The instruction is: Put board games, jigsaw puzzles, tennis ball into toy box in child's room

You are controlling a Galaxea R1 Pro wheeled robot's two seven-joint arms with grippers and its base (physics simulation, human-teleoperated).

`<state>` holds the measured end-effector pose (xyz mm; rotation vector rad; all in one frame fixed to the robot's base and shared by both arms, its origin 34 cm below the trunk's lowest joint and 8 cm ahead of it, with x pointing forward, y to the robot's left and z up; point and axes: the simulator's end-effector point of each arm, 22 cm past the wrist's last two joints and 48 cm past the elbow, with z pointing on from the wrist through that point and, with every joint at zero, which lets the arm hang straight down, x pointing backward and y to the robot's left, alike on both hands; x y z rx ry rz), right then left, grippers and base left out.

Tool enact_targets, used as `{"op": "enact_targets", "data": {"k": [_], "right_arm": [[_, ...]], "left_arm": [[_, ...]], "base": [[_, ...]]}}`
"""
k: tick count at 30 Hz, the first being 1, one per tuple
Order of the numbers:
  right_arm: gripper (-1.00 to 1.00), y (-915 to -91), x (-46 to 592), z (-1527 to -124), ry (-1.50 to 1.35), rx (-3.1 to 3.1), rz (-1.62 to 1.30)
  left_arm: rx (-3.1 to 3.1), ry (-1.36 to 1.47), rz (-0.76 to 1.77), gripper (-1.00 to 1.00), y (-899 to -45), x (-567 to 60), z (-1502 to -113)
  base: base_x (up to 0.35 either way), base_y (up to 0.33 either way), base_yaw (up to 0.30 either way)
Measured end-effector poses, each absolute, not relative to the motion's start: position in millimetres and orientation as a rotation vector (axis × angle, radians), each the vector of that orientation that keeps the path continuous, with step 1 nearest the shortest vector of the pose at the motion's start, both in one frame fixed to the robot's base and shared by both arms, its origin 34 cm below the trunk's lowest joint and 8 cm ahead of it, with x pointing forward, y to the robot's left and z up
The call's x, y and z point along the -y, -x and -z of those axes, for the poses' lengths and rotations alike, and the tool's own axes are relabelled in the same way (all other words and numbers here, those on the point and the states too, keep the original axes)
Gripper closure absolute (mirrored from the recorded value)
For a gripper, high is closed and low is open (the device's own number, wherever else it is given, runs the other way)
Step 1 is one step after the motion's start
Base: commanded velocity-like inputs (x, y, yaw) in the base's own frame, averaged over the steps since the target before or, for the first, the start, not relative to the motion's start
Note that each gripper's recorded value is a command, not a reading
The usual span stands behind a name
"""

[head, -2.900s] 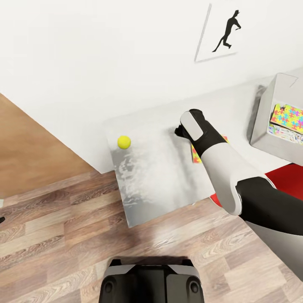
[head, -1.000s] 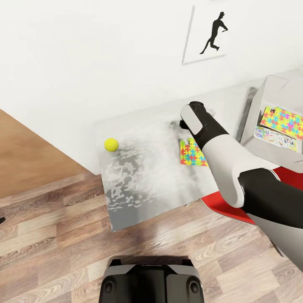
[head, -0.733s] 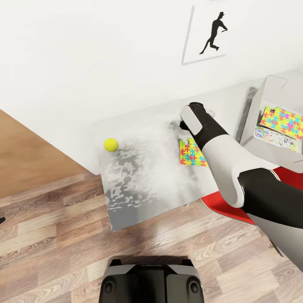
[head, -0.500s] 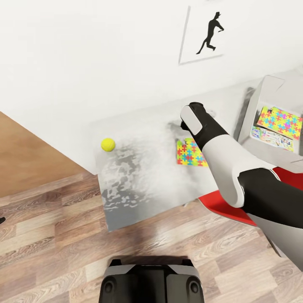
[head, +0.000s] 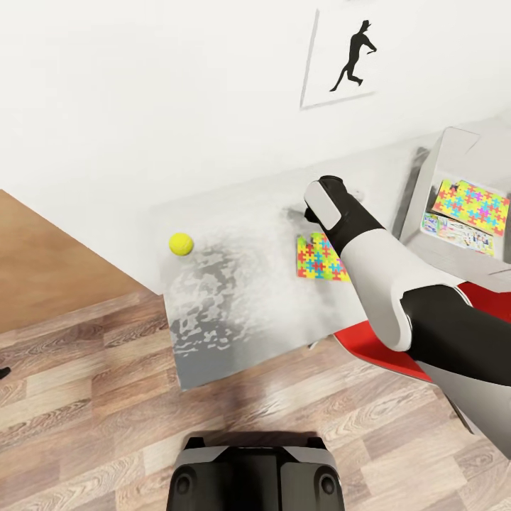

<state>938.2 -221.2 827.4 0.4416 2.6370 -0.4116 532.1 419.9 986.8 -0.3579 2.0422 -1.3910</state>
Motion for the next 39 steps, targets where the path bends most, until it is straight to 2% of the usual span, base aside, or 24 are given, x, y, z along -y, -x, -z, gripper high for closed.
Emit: {"op": "enact_targets", "data": {"k": [39], "right_arm": [[-1.0,-950,229,-820,-0.424,-2.642,0.261]], "left_arm": [[-2.034,0.369,1.398,-1.0,-531,-418,-985]], "base": [[0.0,0.0,0.0]]}}
